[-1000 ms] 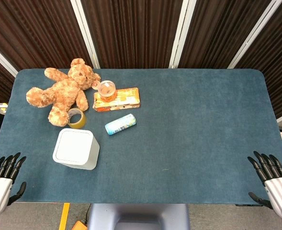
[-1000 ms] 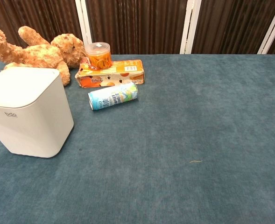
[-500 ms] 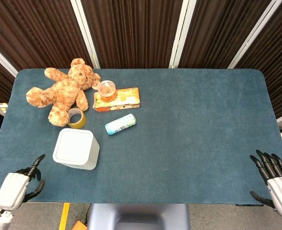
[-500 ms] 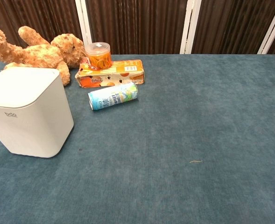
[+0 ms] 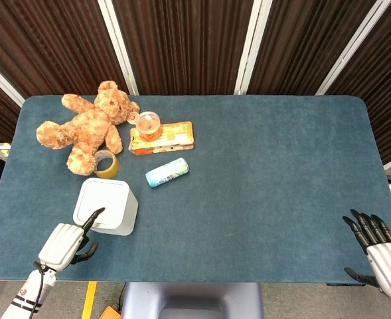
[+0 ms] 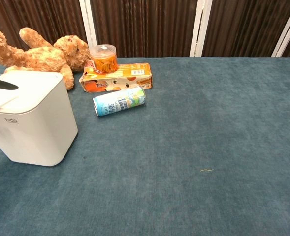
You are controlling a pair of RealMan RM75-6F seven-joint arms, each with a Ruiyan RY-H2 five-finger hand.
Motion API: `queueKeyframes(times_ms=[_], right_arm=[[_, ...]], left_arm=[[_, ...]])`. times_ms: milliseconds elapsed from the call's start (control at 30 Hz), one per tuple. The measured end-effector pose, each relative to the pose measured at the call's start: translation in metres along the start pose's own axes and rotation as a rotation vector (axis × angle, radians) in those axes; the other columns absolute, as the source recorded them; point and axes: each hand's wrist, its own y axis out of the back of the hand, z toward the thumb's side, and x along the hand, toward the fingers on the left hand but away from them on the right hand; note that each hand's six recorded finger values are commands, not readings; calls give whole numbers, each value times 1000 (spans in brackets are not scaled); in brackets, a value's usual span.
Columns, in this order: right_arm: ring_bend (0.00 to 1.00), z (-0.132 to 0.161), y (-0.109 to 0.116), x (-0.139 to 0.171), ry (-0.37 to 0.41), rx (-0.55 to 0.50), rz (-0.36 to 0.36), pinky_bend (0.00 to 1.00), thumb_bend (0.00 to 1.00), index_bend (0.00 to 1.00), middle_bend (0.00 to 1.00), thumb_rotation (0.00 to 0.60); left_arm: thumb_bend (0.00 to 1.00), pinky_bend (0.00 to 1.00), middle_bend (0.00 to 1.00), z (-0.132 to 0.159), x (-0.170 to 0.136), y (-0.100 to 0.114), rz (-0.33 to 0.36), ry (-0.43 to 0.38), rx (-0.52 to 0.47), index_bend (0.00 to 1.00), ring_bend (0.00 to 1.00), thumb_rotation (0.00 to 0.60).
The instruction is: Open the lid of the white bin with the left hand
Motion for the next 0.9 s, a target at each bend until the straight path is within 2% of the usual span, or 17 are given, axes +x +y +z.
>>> queueKeyframes(times_ms=[233,300,333,400,467,533,600,633,667,733,767,800,833,900], right_arm=[[0,-1,2,0,-3,-6,-9,0,62,0,0,600],[0,0,3,1,-1,-8,-13,0,62,0,0,600],[0,0,4,2,0,-8,-14,0,62,0,0,600],[0,1,5,3,2,-10,-18,0,61,0,0,600],[0,1,6,5,5,-13,-22,0,61,0,0,600],[0,2,8,6,9,-15,-26,0,61,0,0,600],[0,3,8,8,12,-16,-24,0,62,0,0,600],[0,3,7,8,14,-17,-21,0,62,0,0,600],[0,3,7,8,16,-18,-18,0,62,0,0,600],[0,3,7,8,18,-18,-16,0,61,0,0,600],[0,3,7,8,18,-15,-17,0,61,0,0,600],[0,3,6,8,19,-10,-16,0,61,0,0,600],[0,4,5,7,20,-7,-13,0,61,0,0,600],[0,6,2,7,29,-4,-2,0,61,0,0,600]], left_arm=[[447,1000,1000,-8,1,-16,-55,36,33,271,1000,600],[447,1000,1000,-9,-1,-21,-78,39,21,287,1000,600],[447,1000,1000,-9,-2,-22,-88,39,16,256,1000,600],[448,1000,999,-8,-2,-21,-80,32,18,133,1000,600],[448,1000,957,-5,-3,-14,-35,13,27,18,998,600],[448,1000,891,-2,-5,-2,46,-14,40,0,972,600],[447,981,811,2,-10,12,132,-45,55,0,899,600],[448,935,748,4,-16,21,189,-68,68,0,828,600],[448,844,659,5,-23,26,226,-85,80,0,719,600],[449,512,383,3,-47,33,273,-108,111,0,393,600],[448,297,204,1,-60,33,272,-106,122,0,202,600],[448,128,71,-2,-72,30,259,-96,130,7,67,600],[449,49,13,-8,-89,25,231,-68,136,16,8,600],[453,3,0,-15,-101,20,216,-35,140,43,0,600]])
